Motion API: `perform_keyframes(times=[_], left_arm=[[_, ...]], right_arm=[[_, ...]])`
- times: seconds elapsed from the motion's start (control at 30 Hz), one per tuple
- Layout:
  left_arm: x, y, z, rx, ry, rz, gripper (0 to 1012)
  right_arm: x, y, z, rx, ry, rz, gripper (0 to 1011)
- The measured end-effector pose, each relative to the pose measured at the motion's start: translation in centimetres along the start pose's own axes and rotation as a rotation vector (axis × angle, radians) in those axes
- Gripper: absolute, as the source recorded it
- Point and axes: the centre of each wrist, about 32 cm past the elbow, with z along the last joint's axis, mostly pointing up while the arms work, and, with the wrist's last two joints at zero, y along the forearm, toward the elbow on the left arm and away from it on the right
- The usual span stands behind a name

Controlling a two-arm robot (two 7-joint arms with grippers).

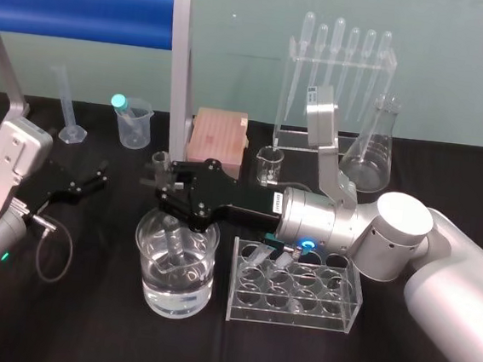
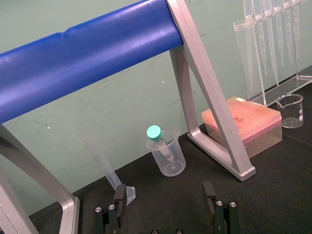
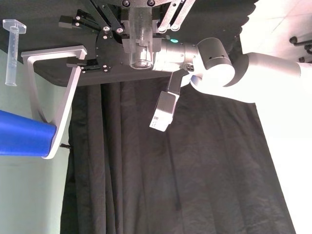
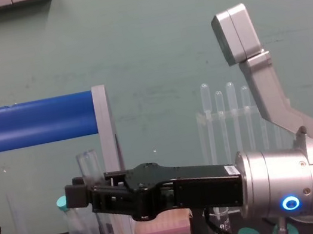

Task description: Hold the test tube with one hand and immerse one end into the beaker, then return it to the test tube rack.

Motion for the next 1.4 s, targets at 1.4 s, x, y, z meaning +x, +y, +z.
perform_keyframes(times=[1.4], left_arm=[[0.00,0.00,0.00,0.000,0.000,0.000,1000]], right_arm=[[0.01,0.01,0.03,0.004,0.001,0.001,224]])
